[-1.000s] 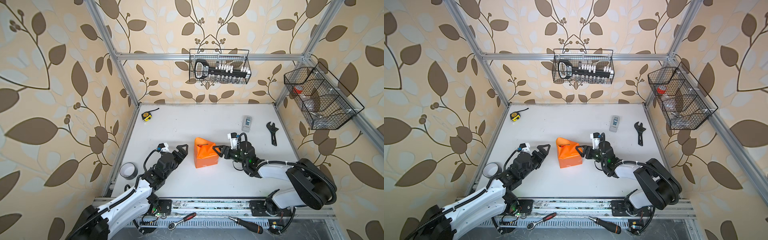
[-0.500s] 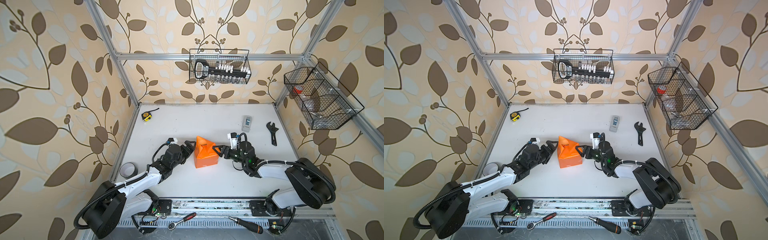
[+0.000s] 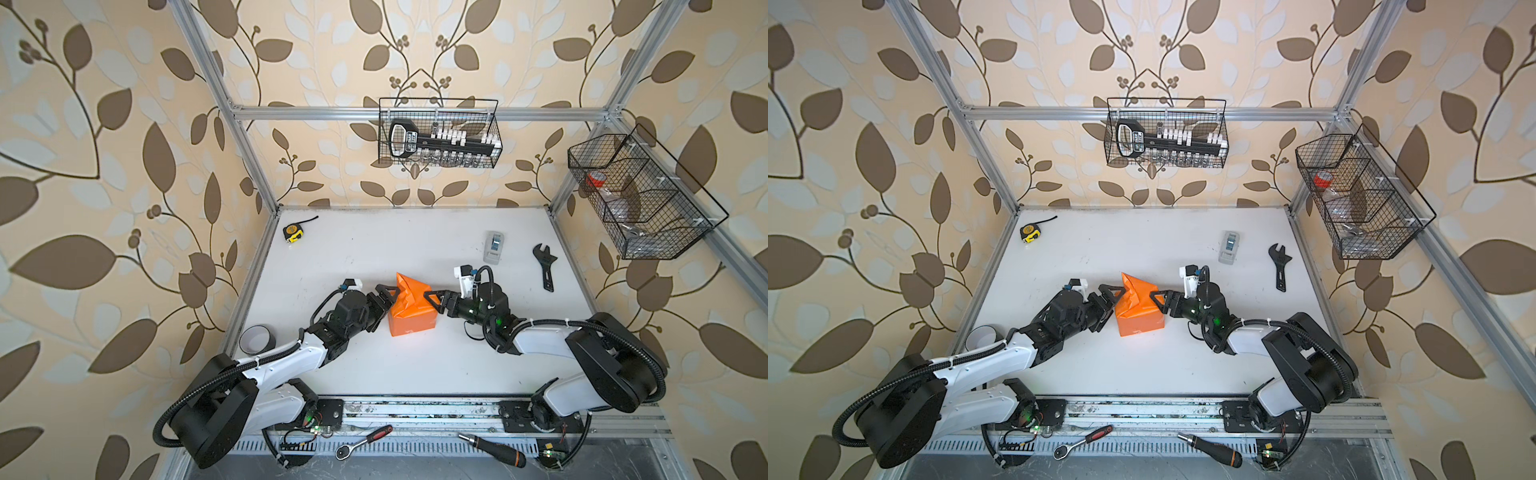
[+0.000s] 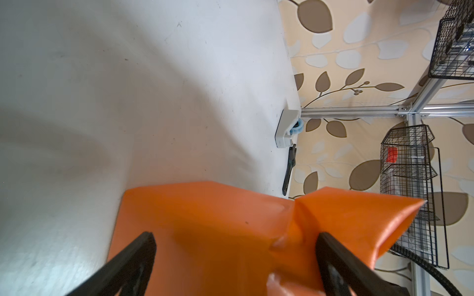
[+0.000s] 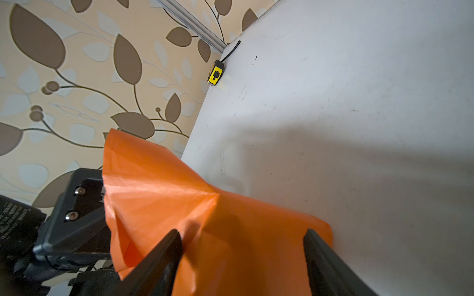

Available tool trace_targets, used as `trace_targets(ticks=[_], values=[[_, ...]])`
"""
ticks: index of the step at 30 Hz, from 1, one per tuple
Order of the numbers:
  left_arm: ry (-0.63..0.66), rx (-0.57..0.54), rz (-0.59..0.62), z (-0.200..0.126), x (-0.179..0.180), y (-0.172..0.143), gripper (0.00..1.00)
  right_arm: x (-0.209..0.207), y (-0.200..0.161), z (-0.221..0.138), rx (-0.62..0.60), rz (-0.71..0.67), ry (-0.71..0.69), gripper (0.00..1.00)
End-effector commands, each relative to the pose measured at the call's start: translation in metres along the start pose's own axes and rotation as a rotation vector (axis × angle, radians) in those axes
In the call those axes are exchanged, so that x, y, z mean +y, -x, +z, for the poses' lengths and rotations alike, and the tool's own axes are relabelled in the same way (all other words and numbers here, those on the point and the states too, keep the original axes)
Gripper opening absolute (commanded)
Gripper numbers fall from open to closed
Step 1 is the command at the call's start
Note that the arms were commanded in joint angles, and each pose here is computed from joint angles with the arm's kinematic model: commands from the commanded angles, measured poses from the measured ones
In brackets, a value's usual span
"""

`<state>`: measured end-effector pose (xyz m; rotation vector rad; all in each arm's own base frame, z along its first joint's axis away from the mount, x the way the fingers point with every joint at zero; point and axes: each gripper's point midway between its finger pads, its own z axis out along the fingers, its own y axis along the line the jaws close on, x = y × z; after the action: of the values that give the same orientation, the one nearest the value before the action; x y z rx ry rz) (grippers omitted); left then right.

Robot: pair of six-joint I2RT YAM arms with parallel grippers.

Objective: Wrap a gift box in wrapping paper
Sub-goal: Fold the seventh fold of the wrapping paper on the gift box.

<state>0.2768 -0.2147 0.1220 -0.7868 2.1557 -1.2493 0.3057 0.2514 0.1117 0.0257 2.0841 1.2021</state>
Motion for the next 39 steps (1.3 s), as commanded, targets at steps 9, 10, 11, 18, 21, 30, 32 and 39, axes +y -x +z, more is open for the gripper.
trace_targets(ticks=[9, 10, 11, 18, 21, 30, 32, 39], values=[[0.029, -0.011, -0.002, -0.023, 0.019, -0.011, 0.99, -0.023, -0.030, 0.000, 0.105, 0.041, -0.082, 0.76], [0.035, -0.009, -0.001, -0.023, 0.021, -0.011, 0.99, -0.023, -0.029, 0.000, 0.102, 0.042, -0.081, 0.76], [0.043, -0.009, 0.001, -0.023, 0.022, -0.011, 0.99, -0.022, -0.029, 0.000, 0.102, 0.040, -0.080, 0.77], [0.069, 0.042, 0.010, -0.007, 0.024, -0.019, 0.99, -0.022, -0.031, -0.001, 0.108, 0.040, -0.079, 0.79], [0.087, 0.075, 0.033, -0.003, 0.021, -0.025, 0.99, -0.019, -0.032, -0.002, 0.117, 0.033, -0.074, 0.81], [0.082, 0.106, 0.060, -0.003, 0.011, -0.033, 0.99, -0.014, -0.036, 0.001, 0.140, 0.028, -0.061, 0.82], [0.075, 0.117, 0.067, -0.001, 0.007, -0.035, 0.99, -0.016, -0.037, 0.001, 0.143, 0.029, -0.067, 0.82], [0.078, 0.154, 0.081, 0.007, 0.007, -0.046, 0.99, -0.011, -0.038, 0.002, 0.151, 0.032, -0.052, 0.84]])
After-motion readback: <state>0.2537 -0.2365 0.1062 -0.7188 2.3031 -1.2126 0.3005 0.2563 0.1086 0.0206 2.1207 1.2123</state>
